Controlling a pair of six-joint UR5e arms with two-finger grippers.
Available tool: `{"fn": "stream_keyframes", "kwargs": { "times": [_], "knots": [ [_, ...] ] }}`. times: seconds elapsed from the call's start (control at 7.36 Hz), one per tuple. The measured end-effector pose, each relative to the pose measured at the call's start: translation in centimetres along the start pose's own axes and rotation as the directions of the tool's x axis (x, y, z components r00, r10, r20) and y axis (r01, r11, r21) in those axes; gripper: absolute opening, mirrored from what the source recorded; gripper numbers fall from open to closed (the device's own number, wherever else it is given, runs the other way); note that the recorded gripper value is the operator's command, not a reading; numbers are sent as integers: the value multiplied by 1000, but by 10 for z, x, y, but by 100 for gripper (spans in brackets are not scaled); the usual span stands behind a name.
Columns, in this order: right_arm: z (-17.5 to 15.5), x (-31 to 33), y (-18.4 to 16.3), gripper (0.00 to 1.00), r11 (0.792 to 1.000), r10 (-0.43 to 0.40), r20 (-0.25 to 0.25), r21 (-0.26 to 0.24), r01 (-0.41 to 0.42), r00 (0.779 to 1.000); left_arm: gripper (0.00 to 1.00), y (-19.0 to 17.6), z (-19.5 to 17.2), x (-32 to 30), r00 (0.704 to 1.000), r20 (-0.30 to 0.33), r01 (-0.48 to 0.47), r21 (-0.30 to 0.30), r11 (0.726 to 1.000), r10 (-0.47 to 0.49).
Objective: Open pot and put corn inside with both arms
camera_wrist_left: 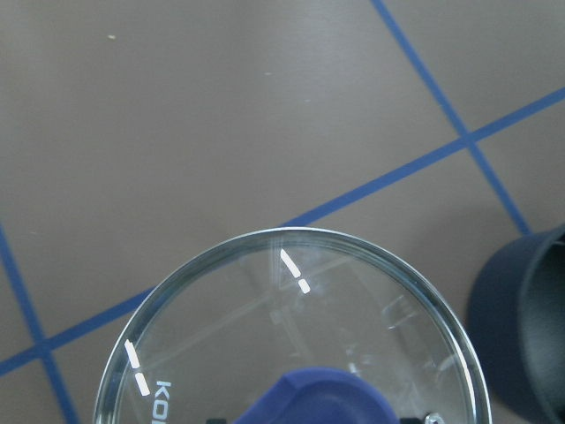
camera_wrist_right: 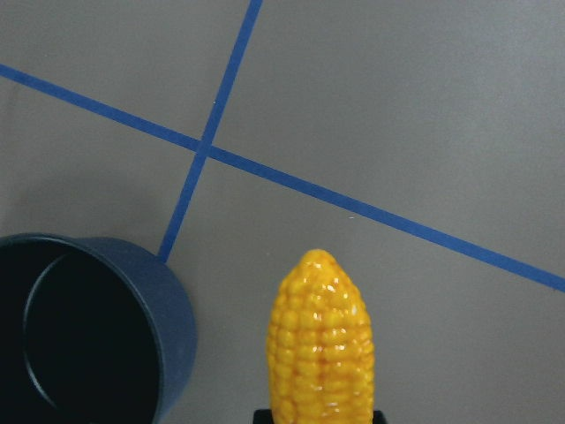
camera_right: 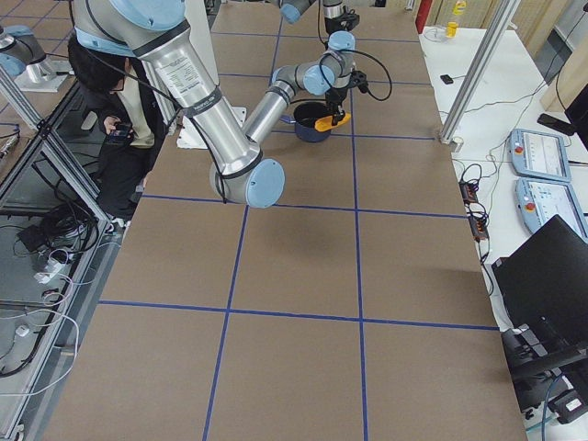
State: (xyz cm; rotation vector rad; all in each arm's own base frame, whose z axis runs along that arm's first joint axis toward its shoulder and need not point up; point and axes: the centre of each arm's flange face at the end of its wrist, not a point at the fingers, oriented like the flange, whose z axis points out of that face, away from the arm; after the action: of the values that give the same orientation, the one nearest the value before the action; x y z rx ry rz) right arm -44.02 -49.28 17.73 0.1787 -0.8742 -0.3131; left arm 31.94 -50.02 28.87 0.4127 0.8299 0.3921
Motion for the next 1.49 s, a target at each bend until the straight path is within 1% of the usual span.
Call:
{"fn": "stream_keyframes", "kwargs": {
  "times": [0.14,0.41,0.68,0.95,1.22,1.36,1.49],
  "knots": [
    [5,-20,4,32,1000,6,-1,6,-6,1000,68,11,0,-34,1000,4,-21,-9,1000,21],
    [14,-54,9,34,1000,8,-4,12,-8,1000,68,28,11,-100,998,-9,-67,-22,998,67],
    [31,-88,6,35,1000,17,-20,19,-17,1000,68,48,30,-152,995,-38,-88,-11,996,88],
    [50,-107,9,36,1000,6,-15,30,-5,1000,68,69,42,-184,993,-57,-100,-6,995,99],
    [68,-115,13,36,999,-7,-25,31,8,1000,68,86,45,-200,993,-60,-104,-5,995,103],
    [74,-119,16,36,1000,-11,-27,29,11,1000,68,89,45,-205,993,-59,-103,-4,995,102],
    [77,-123,20,39,1000,-10,-29,29,11,1000,68,91,45,-207,993,-59,-102,-4,995,101]
  ]
}}
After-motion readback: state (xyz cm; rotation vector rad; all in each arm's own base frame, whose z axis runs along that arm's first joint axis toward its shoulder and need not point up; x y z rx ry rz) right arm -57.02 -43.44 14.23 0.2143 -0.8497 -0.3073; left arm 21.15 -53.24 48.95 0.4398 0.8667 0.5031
